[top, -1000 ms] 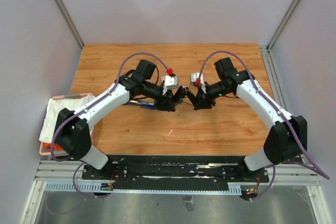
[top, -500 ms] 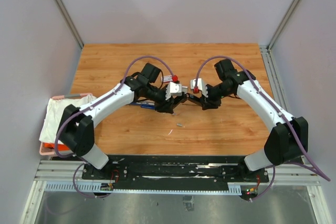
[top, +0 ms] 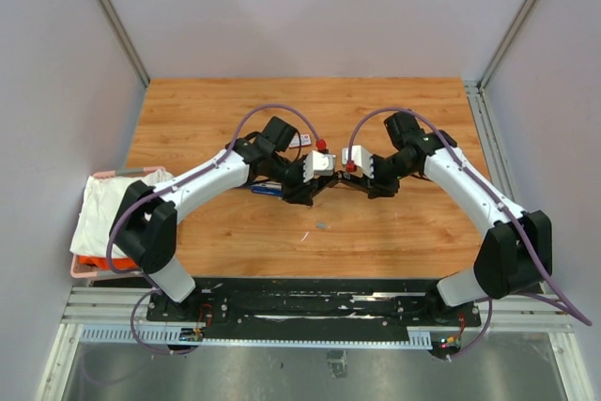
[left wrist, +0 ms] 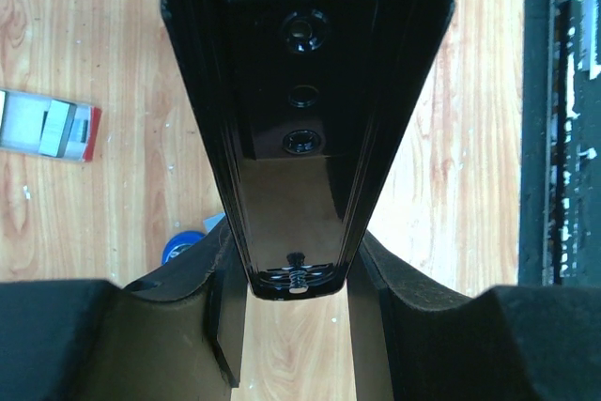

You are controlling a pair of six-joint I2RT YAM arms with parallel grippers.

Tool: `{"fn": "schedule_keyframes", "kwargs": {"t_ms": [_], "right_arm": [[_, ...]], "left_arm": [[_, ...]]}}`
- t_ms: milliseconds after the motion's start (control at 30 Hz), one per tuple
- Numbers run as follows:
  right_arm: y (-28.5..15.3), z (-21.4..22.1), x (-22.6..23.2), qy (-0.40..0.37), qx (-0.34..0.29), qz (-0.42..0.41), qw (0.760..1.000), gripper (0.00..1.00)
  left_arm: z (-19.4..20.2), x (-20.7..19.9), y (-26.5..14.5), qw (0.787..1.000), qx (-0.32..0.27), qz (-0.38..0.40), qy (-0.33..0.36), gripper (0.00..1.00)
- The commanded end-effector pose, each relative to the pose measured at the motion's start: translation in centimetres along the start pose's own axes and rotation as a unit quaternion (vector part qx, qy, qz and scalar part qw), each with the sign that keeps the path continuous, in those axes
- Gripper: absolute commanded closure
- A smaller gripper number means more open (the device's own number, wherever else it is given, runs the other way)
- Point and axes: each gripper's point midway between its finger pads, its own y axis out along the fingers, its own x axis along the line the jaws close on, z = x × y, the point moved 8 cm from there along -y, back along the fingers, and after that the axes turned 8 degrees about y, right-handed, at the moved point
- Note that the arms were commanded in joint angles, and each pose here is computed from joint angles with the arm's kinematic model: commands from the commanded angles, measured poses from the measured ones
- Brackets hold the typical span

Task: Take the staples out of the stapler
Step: Unload the staple at the center of the board.

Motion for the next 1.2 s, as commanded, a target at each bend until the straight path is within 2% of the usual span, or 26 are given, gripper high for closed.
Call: {"fn": "schedule_keyframes", "kwargs": {"t_ms": [0,167,300,533,733,967,1167], "right_arm": [[-1.8,-1.7,0.7,0.049,-0.062,-0.003,0.997,0.99],[-2.2,-4.3,1.7,0.076,-0.147,-0.056,0.985,0.99],[-2.8,-5.2,1.6,0.074,-0.156,-0.049,0.984,0.99],[-4.6,-3.6,1.4,0.038,-0.084,0.036,0.995,0.99],[-6.9,-3.6,1.9,0.014,-0.061,0.069,0.996,0.99],[-10.3,-5.9,3.0,-0.016,-0.096,0.075,0.992,0.99],[-12.8,-9.0,4.1,-0.032,-0.176,0.063,0.982,1.0]], "left_arm": [[-1.2,0.1,-0.8,0.999,-0.015,-0.006,-0.037,1.0],[-3.2,-0.3,-1.5,0.997,-0.061,0.01,-0.043,1.0],[-3.9,-0.5,-2.3,0.997,-0.073,0.011,-0.028,1.0],[-0.8,-0.2,-2.6,0.999,0.023,-0.045,-0.009,1.0],[1.7,-0.3,-2.3,0.994,0.08,-0.067,0.008,1.0],[3.2,0.0,-2.0,0.99,0.119,-0.079,0.013,1.0],[3.1,0.0,-1.6,0.991,0.107,-0.075,0.008,1.0]]}}
